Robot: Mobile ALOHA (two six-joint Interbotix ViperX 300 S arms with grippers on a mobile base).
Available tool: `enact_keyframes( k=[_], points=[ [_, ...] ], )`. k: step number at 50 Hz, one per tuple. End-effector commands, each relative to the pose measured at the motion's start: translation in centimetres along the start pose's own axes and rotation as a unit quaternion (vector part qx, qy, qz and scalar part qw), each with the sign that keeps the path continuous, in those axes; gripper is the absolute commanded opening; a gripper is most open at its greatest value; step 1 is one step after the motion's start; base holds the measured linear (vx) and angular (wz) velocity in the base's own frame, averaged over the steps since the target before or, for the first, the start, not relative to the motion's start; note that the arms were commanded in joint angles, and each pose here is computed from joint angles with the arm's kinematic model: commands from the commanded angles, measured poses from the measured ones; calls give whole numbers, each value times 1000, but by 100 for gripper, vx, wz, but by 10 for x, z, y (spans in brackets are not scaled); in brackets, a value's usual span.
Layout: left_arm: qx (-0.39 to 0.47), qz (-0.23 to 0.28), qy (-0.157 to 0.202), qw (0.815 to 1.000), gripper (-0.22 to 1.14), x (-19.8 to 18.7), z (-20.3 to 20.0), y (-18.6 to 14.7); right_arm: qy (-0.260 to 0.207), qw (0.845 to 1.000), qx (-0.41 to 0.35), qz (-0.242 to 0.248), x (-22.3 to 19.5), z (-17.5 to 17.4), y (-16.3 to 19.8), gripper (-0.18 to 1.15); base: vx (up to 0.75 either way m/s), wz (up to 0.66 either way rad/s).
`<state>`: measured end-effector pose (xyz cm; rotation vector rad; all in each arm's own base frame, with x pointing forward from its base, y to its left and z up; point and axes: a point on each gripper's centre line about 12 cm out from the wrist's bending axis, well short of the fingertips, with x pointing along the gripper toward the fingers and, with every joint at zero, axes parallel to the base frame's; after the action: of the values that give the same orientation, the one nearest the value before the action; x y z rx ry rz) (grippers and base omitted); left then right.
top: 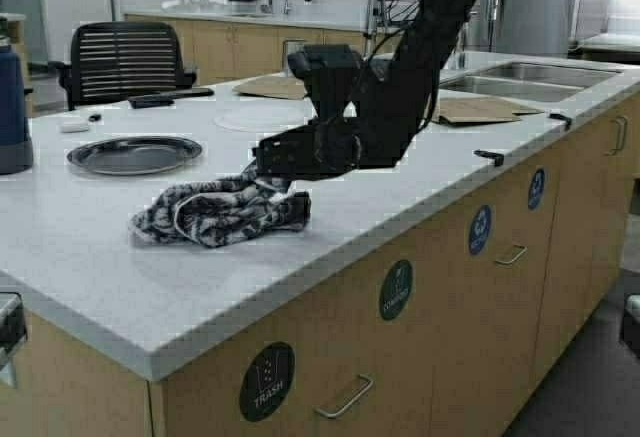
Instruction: Get the cloth and wipe up the spill under the wine glass
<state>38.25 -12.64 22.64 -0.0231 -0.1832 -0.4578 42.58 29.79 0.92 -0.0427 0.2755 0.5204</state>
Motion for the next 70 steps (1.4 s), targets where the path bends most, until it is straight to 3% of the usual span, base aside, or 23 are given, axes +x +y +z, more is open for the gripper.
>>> enact_keyframes(
  k=[1,24,46,55,61,70],
  points=[
    [-4,-6,1,1000,11,3,-28,0,-16,1000,-1,1,1,12,1,5,0,0],
    [-35,-14,42,998,11,-3,-147,-2,-11,1000,-1,-15,-7,1,-16,5,0,0],
    [-6,-15,85,996,11,-9,-245,-1,-17,1000,-1,-17,-15,-1,-17,5,0,0],
    [-5,-17,62,998,11,-9,-233,-2,-45,999,7,-28,-22,13,-23,5,0,0],
    [3,-17,37,999,12,-3,-206,-1,-86,993,37,-77,-36,33,-46,5,0,0],
    [9,-17,10,1000,12,8,-186,1,-194,959,94,-182,-74,74,-93,5,0,0]
  ],
)
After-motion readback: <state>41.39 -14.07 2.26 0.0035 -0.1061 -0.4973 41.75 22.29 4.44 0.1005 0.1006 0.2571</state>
